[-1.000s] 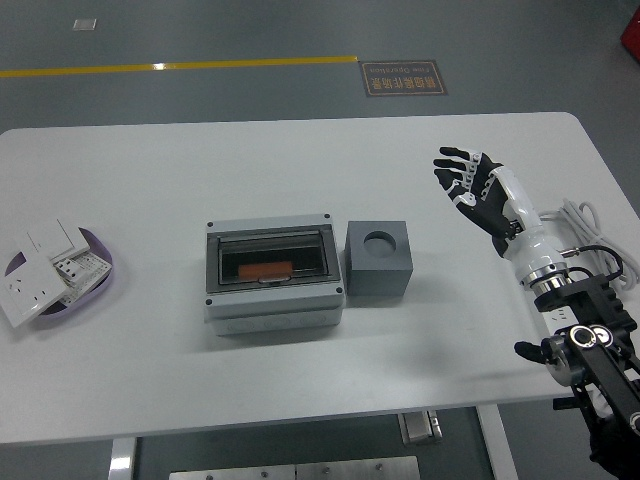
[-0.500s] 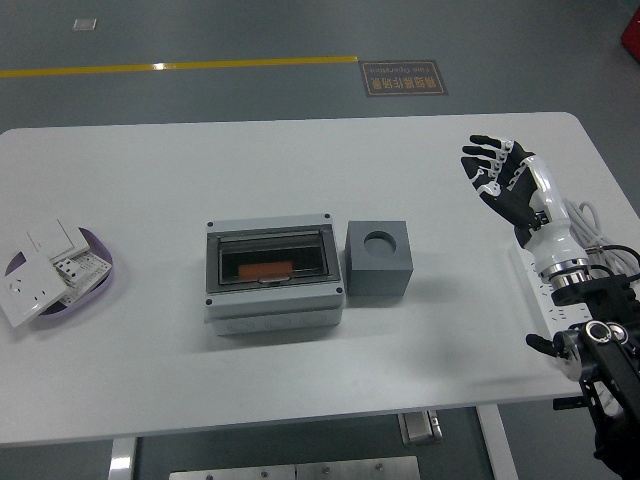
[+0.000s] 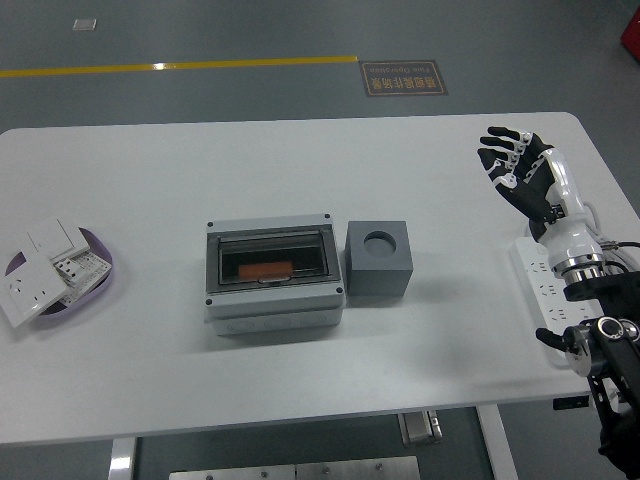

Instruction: Pick up the cylinder from the cube,place it in the box,flap close box

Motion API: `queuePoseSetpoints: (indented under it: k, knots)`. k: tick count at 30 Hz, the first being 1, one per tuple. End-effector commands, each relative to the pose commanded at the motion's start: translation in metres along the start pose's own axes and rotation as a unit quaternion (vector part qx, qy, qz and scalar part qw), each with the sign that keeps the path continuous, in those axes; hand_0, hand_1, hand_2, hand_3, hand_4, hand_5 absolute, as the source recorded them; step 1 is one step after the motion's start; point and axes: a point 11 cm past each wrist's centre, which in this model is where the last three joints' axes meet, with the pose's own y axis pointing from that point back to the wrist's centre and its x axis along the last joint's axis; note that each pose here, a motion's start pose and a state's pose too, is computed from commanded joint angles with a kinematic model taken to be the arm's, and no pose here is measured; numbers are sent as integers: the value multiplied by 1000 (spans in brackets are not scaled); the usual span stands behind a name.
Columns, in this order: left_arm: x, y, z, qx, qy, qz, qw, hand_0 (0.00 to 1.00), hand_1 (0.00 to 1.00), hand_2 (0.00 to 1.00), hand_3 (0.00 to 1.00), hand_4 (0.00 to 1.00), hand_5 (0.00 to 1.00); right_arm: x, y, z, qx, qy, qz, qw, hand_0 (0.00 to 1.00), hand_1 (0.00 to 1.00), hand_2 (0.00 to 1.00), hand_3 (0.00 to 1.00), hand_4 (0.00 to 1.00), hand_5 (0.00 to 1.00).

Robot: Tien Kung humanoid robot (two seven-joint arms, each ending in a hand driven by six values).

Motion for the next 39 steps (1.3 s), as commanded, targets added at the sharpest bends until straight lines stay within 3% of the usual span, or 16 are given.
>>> queuePoseSetpoints:
  k: [14, 15, 17, 27, 38, 39]
  knots:
    - [0, 0, -2, -2, 8, 0, 1000, 637, 672, 662, 708, 759, 310, -16, -9, 6, -7, -19, -31, 999, 657, 638, 652, 658, 794, 266]
    - [-1, 0, -3, 0, 8, -1, 1000, 637, 672, 662, 709, 760, 311, -18, -11, 5, -6, -21, -35, 999, 721, 645, 656, 658, 790, 259]
    - [-2, -1, -7, 3, 9, -3, 1000, 637, 672, 662, 709, 760, 311, -22, -13, 5, -5, -25, -41, 999, 721, 645, 656, 658, 790, 259]
    - [-6, -2, -17, 16, 3, -6, 1000, 637, 672, 661, 708, 759, 311, -39, -24, -7, 27, -42, -43, 998, 722, 644, 656, 670, 784, 241]
    - [-9, -2, -15, 13, 2, -9, 1000, 637, 672, 661, 708, 759, 309, -50, -23, -1, 14, -37, -59, 998, 697, 641, 633, 638, 773, 238]
    - [-9, -2, -15, 13, 2, -9, 1000, 636, 672, 661, 707, 758, 309, -50, -23, -1, 13, -36, -59, 998, 672, 643, 629, 645, 729, 123]
